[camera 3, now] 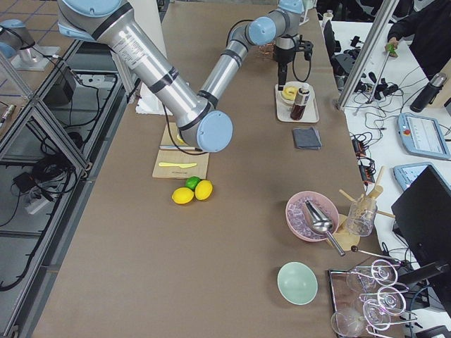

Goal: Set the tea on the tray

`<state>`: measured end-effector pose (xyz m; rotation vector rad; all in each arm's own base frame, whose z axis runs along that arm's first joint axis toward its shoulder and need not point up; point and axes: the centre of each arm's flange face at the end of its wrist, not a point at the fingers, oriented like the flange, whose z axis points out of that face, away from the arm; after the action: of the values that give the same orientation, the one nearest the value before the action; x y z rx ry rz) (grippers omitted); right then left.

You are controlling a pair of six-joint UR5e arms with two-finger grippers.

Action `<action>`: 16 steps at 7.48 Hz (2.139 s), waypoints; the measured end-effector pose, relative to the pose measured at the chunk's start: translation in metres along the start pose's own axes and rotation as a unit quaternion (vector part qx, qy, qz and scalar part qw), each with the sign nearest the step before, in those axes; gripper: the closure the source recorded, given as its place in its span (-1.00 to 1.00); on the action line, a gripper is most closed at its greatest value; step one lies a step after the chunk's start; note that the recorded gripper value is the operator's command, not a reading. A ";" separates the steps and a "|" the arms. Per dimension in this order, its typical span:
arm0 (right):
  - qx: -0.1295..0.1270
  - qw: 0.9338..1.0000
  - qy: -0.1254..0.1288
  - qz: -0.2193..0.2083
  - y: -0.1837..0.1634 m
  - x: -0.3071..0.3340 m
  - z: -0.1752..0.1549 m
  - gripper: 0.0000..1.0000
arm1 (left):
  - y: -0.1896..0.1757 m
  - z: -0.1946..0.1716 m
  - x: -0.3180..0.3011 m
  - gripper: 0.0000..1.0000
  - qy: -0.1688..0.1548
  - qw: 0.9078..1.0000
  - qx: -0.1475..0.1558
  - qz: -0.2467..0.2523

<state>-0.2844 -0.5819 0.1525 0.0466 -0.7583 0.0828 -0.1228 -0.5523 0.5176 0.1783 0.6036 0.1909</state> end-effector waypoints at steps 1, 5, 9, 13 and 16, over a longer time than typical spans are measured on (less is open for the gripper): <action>-0.003 1.000 0.021 -0.021 0.008 0.049 0.015 -1.00 | 0.001 0.000 0.000 -0.95 0.000 1.000 0.000 0.000; -0.058 0.985 0.092 -0.136 -0.008 0.332 0.044 -1.00 | 0.007 -0.001 0.000 -0.95 0.000 1.000 0.001 -0.001; -0.068 0.983 0.044 -0.162 0.010 0.619 0.081 -1.00 | 0.015 0.001 -0.009 -0.95 -0.001 1.000 -0.001 -0.011; -0.041 0.992 0.024 -0.116 0.037 0.670 0.087 -1.00 | 0.061 0.039 -0.028 -0.95 0.007 0.999 -0.028 -0.034; -0.033 0.995 0.019 -0.089 0.032 0.664 0.083 -1.00 | 0.140 0.098 -0.049 -0.95 0.009 0.999 -0.033 -0.040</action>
<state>0.1365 -0.5174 0.6701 0.0503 -0.7148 -0.1109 -0.1234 -0.4388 0.6545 0.0879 0.6200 0.1342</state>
